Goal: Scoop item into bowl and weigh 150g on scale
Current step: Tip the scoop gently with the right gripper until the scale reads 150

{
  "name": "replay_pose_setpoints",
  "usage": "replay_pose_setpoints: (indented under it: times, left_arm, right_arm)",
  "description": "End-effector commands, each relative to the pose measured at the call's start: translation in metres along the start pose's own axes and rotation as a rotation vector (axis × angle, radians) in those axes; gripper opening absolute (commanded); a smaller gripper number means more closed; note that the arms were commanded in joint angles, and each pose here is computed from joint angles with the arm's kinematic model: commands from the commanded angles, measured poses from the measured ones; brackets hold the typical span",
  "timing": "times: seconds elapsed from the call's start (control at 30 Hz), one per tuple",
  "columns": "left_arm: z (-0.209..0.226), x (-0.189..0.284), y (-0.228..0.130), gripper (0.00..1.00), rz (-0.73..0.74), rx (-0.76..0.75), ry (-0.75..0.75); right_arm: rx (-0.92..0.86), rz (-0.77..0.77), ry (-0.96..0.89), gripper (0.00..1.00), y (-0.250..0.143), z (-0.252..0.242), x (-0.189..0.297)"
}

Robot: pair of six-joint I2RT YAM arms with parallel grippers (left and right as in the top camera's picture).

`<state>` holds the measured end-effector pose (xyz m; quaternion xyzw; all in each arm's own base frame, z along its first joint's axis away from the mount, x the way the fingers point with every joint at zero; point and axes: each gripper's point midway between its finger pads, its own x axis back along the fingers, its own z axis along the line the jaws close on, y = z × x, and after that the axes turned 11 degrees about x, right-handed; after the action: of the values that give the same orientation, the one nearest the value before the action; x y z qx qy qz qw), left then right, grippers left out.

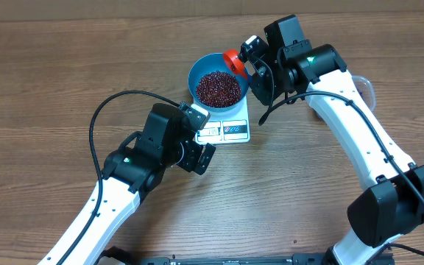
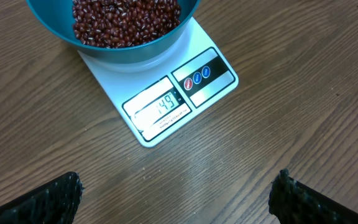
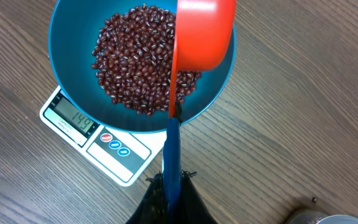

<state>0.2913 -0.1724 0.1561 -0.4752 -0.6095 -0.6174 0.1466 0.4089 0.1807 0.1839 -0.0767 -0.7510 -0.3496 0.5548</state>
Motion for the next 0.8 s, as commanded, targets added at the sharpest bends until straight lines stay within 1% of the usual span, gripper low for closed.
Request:
replay_pose_setpoints:
  times: [0.0, 0.77]
  left_arm:
    - [0.0012, 0.003, 0.0086, 1.0, -0.02, -0.007, 0.007]
    - [0.0012, 0.003, 0.0086, 1.0, -0.02, -0.007, 0.007]
  right_arm:
    - [0.001, -0.015, -0.012, 0.04, 0.0057, -0.0027, 0.0066]
    - [0.001, -0.002, -0.033, 0.04, 0.0034, -0.0062, 0.0066]
